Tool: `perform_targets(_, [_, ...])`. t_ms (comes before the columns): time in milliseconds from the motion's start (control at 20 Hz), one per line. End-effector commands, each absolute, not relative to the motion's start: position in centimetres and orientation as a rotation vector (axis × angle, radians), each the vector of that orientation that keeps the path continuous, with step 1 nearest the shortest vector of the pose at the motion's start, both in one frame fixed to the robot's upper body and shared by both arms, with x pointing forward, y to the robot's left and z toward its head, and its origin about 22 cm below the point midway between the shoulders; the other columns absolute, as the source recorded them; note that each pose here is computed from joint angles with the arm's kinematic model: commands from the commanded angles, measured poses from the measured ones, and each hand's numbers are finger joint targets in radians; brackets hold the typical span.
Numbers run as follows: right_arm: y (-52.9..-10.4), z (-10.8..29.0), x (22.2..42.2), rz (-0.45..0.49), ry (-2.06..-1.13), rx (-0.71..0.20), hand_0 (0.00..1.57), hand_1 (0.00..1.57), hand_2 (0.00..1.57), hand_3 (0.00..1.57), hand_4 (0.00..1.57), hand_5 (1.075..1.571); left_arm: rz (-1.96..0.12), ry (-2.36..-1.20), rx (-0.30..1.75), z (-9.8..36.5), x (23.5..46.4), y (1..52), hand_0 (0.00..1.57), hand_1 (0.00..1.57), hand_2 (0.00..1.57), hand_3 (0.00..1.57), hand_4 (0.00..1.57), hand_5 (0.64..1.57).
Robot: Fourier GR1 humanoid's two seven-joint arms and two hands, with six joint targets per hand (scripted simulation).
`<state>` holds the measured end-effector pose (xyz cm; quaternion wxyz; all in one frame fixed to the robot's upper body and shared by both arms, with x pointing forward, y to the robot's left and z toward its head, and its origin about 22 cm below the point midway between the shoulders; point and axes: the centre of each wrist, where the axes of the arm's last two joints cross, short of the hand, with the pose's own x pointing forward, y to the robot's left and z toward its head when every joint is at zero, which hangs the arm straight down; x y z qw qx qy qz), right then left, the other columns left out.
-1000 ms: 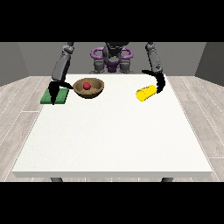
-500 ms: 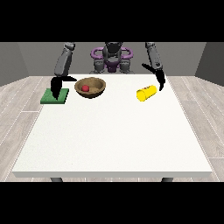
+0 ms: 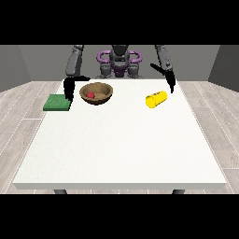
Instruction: Pick the cup and pour the ball into the bowl, then pick the bowl and place it on the pad
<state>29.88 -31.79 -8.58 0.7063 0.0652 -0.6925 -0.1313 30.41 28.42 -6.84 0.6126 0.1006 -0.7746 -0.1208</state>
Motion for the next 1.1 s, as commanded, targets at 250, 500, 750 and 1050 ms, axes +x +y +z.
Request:
perform_targets(250, [-29.3,-10.9,30.1,-0.389,-1.504,0.09,0.0,0.0,0.0,0.0,0.0,1.569,-0.334,-1.845,0.173,-3.6,31.5,26.4,0.0,0.0,0.0,0.0,0.0,0.701])
perform_targets(500, [-27.0,-10.7,31.0,-0.411,-1.526,0.083,0.0,0.0,0.0,0.0,0.0,1.571,-0.34,-1.897,0.197,-3.2,31.6,29.2,0.0,0.0,0.0,0.0,0.0,0.684])
perform_targets(750, [-32.4,-12.7,26.5,-0.011,-1.323,-0.303,1.57,1.57,1.57,1.57,1.08,1.538,-0.412,-1.988,0.099,-1.2,33.5,24.7,0.0,0.0,0.0,0.0,0.0,0.708])
perform_targets(1050, [-37.6,-12.8,21.7,0.154,-1.349,-0.7,1.57,1.57,1.57,1.57,1.3,1.566,-0.491,-2.073,0.07,1.6,34.8,24.7,0.0,0.0,0.0,0.0,0.0,0.711])
